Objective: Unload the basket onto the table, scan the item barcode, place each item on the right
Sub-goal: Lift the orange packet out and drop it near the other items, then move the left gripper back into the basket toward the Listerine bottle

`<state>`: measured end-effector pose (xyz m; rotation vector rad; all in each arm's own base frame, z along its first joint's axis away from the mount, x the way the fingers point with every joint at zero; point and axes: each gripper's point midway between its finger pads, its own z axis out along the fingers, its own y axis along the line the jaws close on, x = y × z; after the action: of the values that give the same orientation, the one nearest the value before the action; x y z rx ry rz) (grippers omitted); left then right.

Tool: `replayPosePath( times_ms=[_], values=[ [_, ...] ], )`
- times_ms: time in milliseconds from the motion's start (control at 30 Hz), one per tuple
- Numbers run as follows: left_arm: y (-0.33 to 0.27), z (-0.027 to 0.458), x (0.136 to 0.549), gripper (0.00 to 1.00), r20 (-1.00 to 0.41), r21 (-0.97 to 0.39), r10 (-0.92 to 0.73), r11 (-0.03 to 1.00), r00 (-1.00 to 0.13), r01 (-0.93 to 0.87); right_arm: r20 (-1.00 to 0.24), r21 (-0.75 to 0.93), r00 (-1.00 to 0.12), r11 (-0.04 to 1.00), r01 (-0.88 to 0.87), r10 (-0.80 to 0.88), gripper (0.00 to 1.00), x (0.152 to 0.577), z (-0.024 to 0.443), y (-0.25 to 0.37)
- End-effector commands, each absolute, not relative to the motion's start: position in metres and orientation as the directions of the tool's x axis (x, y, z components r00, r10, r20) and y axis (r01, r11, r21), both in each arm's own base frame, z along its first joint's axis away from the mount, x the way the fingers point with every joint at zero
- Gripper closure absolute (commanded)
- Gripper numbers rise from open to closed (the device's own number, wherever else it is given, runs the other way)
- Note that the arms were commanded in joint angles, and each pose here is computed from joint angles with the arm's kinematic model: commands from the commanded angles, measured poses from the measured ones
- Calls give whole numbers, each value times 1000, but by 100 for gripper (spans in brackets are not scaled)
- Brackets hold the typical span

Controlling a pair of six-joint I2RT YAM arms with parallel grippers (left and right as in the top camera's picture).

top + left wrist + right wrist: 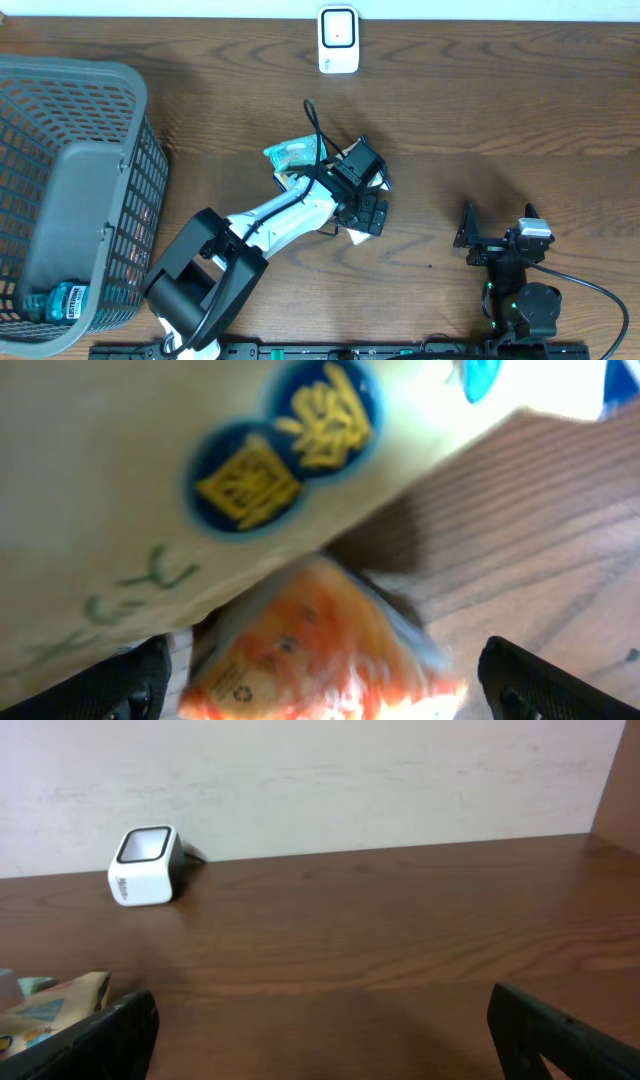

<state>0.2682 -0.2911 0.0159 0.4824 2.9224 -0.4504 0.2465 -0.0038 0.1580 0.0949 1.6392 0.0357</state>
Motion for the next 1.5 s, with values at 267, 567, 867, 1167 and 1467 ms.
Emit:
replayPosePath(
  times_ms=[267,567,867,1167,1467],
  values=[
    [-244,121,312,2,-410,-197,211,929,-887,312,-995,65,-70,997,32,67,1,246,157,-2],
    [-195,233,318,2,-648,-239,49,935,-760,263,-995,65,-71,997,32,67,1,246,157,-2],
    [-84,337,312,2,-831,-124,-104,992,-547,0,-995,65,-72,997,32,67,1,246,157,-2],
    [-3,394,301,2,-862,-165,-256,958,-438,-236,-995,65,-72,997,32,67,1,246,157,-2],
    [62,412,289,2,-866,-206,-374,872,-332,-444,-995,65,-72,997,32,67,1,246,157,-2]
  ],
)
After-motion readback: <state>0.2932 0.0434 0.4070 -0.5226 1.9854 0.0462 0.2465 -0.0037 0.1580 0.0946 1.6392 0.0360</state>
